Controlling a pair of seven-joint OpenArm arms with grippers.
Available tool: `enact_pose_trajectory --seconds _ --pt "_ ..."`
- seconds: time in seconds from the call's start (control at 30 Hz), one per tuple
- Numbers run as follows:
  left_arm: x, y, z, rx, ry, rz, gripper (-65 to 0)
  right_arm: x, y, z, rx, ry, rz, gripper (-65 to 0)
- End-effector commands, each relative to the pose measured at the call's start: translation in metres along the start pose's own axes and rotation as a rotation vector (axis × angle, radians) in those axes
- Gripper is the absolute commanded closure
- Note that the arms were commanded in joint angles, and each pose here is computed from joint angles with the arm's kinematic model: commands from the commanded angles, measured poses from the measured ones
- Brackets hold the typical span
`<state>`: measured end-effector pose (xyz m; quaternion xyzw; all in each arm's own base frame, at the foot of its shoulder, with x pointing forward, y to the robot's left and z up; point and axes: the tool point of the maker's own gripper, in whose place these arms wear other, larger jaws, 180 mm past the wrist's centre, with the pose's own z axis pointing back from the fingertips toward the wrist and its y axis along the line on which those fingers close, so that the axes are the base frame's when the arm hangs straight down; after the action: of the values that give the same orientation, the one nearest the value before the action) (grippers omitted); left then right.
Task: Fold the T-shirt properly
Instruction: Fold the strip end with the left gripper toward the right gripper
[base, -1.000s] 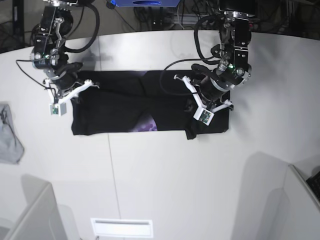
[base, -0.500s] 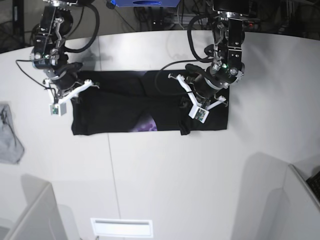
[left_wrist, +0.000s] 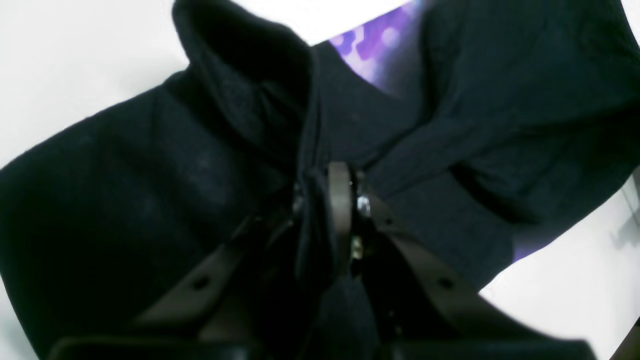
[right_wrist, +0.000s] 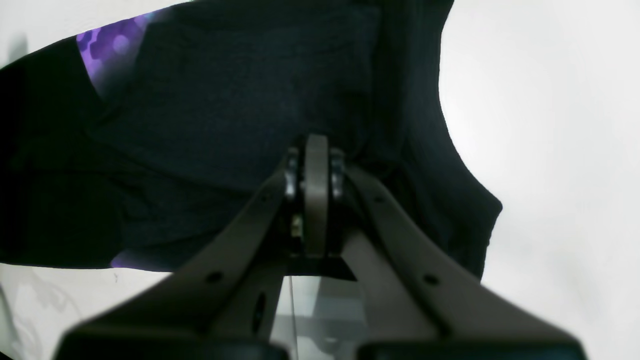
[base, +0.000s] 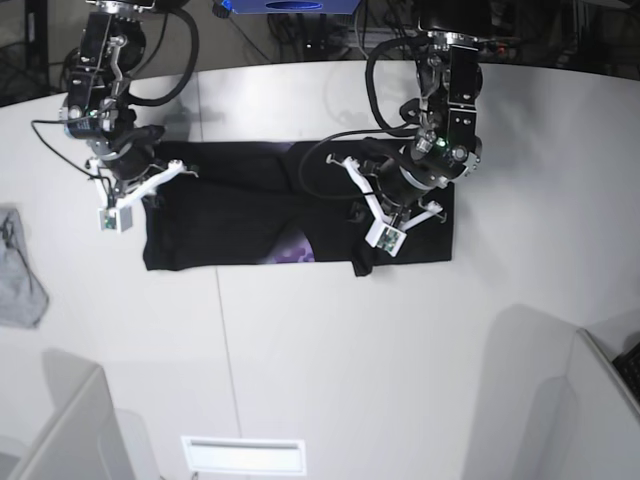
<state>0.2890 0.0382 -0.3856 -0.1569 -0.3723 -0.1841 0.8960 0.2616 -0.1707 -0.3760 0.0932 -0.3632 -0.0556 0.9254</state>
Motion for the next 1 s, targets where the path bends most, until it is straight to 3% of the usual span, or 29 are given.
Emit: enact_pose_trajectory --seconds 0.0,0.3,0.7,0.8,0.97 --pt "0.015 -0.004 0.001 -0.015 -0.047 -0.009 0.0 0.013 0.001 0.003 0.005 -0.043 0.008 0.0" --pt "-0.002 -0.005 -0.008 -0.027 0.003 0.013 0.0 0.013 0.001 0.003 0.006 -0.044 0.008 0.0" --pt "0.004 -0.005 -0.009 -0.031 -0.01 0.012 0.0 0.013 0.001 0.003 0.006 -0.044 0.008 0.0" --pt "0.005 -0.005 -0.009 -0.031 -0.012 0.011 -14.3 0.013 0.001 0.003 0.006 -0.044 0.008 0.0" --pt "0.006 -0.007 -0.01 -0.035 -0.017 0.016 -31.9 0.014 0.001 0.003 0.006 -0.046 0.008 0.0"
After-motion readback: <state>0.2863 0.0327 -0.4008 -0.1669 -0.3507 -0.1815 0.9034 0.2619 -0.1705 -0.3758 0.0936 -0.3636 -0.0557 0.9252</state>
